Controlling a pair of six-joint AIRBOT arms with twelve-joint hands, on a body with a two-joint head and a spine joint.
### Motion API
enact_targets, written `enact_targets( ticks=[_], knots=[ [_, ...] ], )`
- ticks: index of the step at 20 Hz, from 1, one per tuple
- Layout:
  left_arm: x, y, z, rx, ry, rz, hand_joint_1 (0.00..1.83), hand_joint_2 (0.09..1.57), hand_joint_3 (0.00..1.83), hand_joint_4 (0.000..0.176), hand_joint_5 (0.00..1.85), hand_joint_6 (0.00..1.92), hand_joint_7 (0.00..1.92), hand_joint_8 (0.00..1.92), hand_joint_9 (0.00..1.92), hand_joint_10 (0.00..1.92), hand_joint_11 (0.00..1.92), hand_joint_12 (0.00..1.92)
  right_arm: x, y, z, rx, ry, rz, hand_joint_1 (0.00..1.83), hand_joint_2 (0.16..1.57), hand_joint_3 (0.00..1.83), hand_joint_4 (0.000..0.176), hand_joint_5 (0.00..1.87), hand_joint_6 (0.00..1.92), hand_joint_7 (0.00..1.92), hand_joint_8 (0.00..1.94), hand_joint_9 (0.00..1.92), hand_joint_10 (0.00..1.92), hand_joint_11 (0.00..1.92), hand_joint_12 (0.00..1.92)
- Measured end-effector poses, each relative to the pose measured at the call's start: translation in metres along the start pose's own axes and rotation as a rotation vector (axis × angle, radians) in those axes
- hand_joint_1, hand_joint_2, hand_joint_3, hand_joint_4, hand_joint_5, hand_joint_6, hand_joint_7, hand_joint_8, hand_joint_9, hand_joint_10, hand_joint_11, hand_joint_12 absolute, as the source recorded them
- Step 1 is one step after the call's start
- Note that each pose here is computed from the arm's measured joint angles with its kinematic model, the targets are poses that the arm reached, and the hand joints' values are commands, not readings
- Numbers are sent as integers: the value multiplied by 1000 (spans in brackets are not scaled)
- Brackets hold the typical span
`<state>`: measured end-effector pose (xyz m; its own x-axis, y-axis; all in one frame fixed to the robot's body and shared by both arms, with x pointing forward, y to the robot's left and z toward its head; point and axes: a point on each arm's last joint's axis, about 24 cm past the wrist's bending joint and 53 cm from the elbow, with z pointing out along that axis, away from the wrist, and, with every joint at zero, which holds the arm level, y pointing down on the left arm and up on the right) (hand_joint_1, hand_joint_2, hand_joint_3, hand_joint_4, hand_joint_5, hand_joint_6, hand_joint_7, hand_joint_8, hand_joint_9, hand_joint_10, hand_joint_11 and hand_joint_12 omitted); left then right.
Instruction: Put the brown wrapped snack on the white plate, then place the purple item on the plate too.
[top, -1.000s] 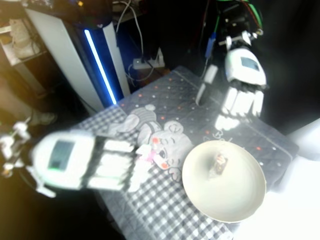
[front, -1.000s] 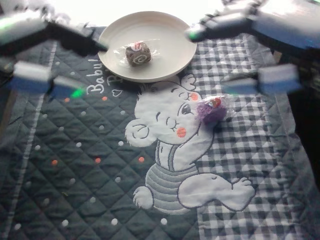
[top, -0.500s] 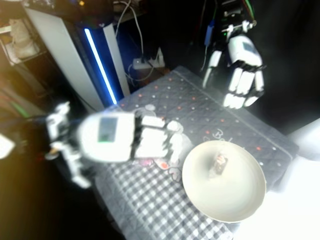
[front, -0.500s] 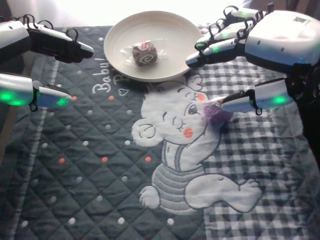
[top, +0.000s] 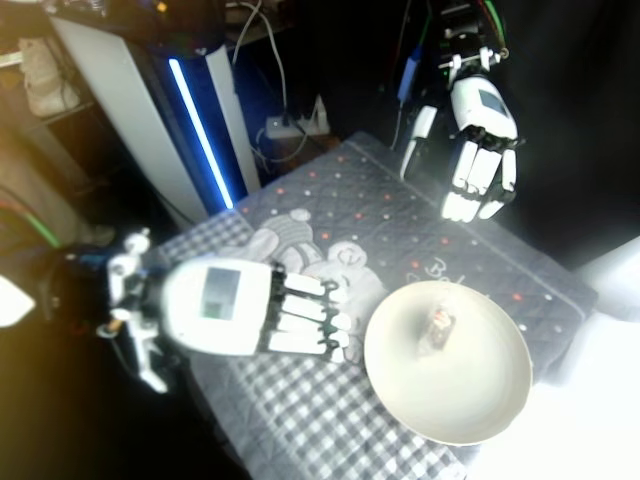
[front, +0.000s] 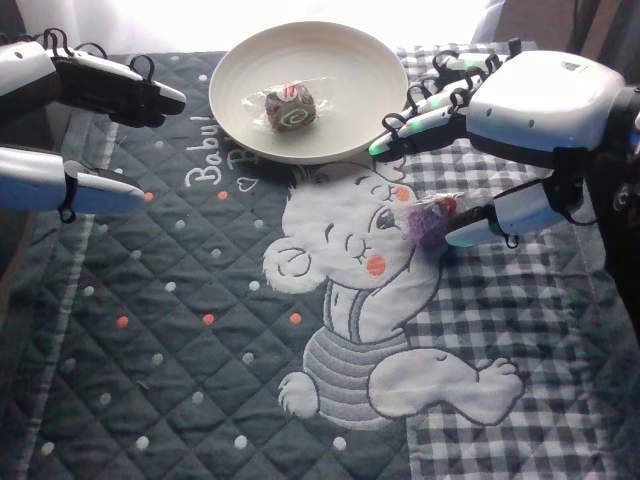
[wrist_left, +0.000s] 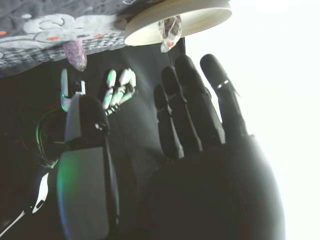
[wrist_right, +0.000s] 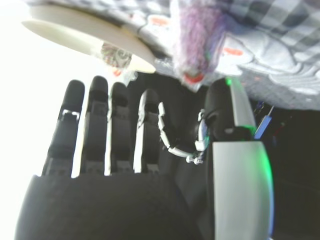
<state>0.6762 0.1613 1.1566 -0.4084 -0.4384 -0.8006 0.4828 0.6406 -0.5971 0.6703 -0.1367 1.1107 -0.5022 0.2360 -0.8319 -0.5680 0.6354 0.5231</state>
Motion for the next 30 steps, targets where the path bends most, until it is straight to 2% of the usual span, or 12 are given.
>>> enact_targets(
  ticks=[6, 7, 9, 11, 12, 15, 16, 18, 20, 24, 28, 30],
  knots=[
    [1, 2, -2, 1, -3, -18, 849, 988, 0, 45, 661, 3, 800, 13, 801, 17, 217, 1133, 3, -11, 0, 43, 15, -2, 918, 936, 0, 72, 602, 3, 628, 9, 625, 24, 181, 1025],
    [1, 2, -2, -2, -5, -21, 863, 982, 0, 47, 661, 1, 805, 9, 803, 14, 237, 1104, 4, -12, 0, 47, 16, -1, 966, 928, 3, 24, 694, 39, 623, 444, 358, 1399, 245, 1686],
    [-1, 2, -2, 0, -11, -27, 847, 989, 3, 44, 660, 1, 801, 4, 807, 13, 250, 1092, 7, -12, 3, 48, 23, 0, 1029, 919, 0, 0, 810, 15, 450, 1448, 426, 1863, 460, 1912],
    [-1, 1, -2, 3, -13, -27, 839, 998, 5, 37, 660, 1, 807, 6, 819, 17, 255, 1090, 11, -10, 7, 40, 27, 7, 1060, 948, 1, 0, 944, 25, 811, 804, 741, 1216, 579, 1684],
    [-1, 1, -2, 2, -13, -28, 829, 1004, 6, 37, 658, 0, 802, 3, 809, 12, 241, 1088, 14, -8, 10, 35, 31, 8, 1112, 1007, 15, 4, 1119, 533, 916, 866, 788, 1377, 611, 1801],
    [-1, 2, -3, 0, -15, -32, 809, 1015, 1, 33, 672, 1, 805, 0, 829, 13, 266, 1114, 21, -4, 16, 22, 38, 17, 1161, 1031, 1, 0, 1160, 700, 961, 1817, 1078, 1911, 1136, 1920],
    [-1, 2, -3, 1, -16, -33, 821, 1017, 0, 29, 674, 0, 799, 0, 829, 11, 267, 1152, 21, -3, 17, 20, 38, 19, 1173, 1038, 2, 0, 1140, 735, 944, 1803, 1040, 1919, 1102, 1921],
    [0, 3, -3, -2, -15, -35, 810, 1023, 1, 21, 682, 2, 801, 1, 845, 13, 259, 1226, 19, -5, 16, 26, 28, 32, 1279, 1045, 0, 0, 1151, 549, 1139, 974, 1014, 1399, 887, 1763],
    [0, 2, -3, 2, -15, -36, 800, 1021, 0, 27, 686, 1, 805, 1, 859, 16, 272, 1203, 12, -7, 14, 30, 12, 38, 1271, 1041, 1, 0, 1102, 679, 1199, 804, 1007, 1224, 781, 1674],
    [5, 5, 2, -2, -10, -42, 791, 1021, 0, 36, 686, 1, 784, 0, 824, 1, 226, 1267, -38, -29, 9, 40, -158, 138, 1289, 1019, 0, 0, 1257, 349, 1199, 844, 1080, 1249, 892, 1735],
    [10, 3, 7, 2, 4, -32, 881, 992, 0, 27, 702, 1, 777, 0, 864, 18, 259, 1371, -65, -26, 35, 17, -255, 198, 1286, 1041, 0, 0, 1158, 498, 1162, 940, 1034, 1413, 869, 1806],
    [9, 4, 7, 4, 0, -48, 884, 994, 0, 33, 677, 0, 755, 0, 829, 2, 229, 1365, -98, -9, 59, -23, -319, 195, 1264, 1019, 0, 0, 1161, 628, 1256, 622, 1069, 980, 808, 1501]
  ],
)
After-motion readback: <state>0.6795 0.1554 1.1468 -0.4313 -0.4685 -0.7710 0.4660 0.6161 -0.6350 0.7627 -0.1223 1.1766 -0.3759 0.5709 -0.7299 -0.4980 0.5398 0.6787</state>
